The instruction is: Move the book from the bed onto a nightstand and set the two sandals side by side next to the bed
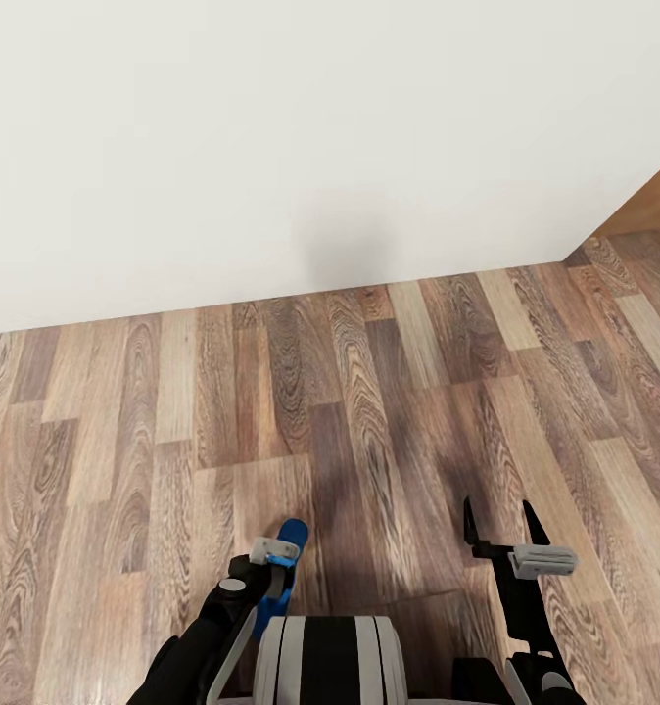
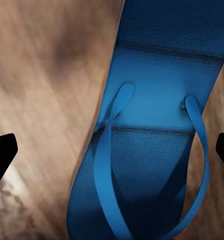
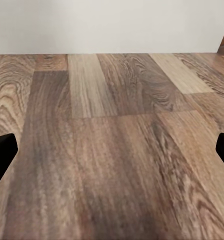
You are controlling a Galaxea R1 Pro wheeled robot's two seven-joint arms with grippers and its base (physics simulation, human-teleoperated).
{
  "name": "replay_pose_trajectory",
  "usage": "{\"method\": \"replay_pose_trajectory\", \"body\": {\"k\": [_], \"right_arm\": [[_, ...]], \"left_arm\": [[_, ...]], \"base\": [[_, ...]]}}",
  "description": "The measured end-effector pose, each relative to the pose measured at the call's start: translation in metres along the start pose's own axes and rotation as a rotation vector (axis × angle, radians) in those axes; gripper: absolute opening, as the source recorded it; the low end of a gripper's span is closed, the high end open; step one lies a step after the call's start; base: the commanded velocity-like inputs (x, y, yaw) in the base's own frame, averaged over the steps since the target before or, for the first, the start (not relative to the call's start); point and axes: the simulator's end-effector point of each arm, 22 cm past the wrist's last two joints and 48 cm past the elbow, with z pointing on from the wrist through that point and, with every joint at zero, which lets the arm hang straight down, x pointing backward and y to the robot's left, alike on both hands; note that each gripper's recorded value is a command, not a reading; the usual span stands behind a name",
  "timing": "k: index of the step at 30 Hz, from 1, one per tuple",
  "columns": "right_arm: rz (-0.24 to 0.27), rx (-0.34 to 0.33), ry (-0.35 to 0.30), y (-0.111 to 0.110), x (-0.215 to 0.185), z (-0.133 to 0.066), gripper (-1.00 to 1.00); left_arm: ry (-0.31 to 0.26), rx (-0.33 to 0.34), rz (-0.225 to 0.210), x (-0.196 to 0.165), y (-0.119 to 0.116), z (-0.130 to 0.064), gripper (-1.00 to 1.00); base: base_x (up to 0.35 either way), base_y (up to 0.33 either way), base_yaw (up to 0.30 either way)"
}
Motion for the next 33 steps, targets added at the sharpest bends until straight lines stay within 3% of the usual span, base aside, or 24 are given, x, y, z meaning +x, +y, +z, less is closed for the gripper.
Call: {"method": "replay_pose_trajectory", "body": {"k": [33], "right_arm": [[0.001,0.0,-0.001,0.0002,-0.0001,0.0,1.0]], "left_arm": [[0.0,0.006,0.004,0.0,-0.0033,-0.0001,1.0]], "base": [[-0.052,0.0,0.0]]}}
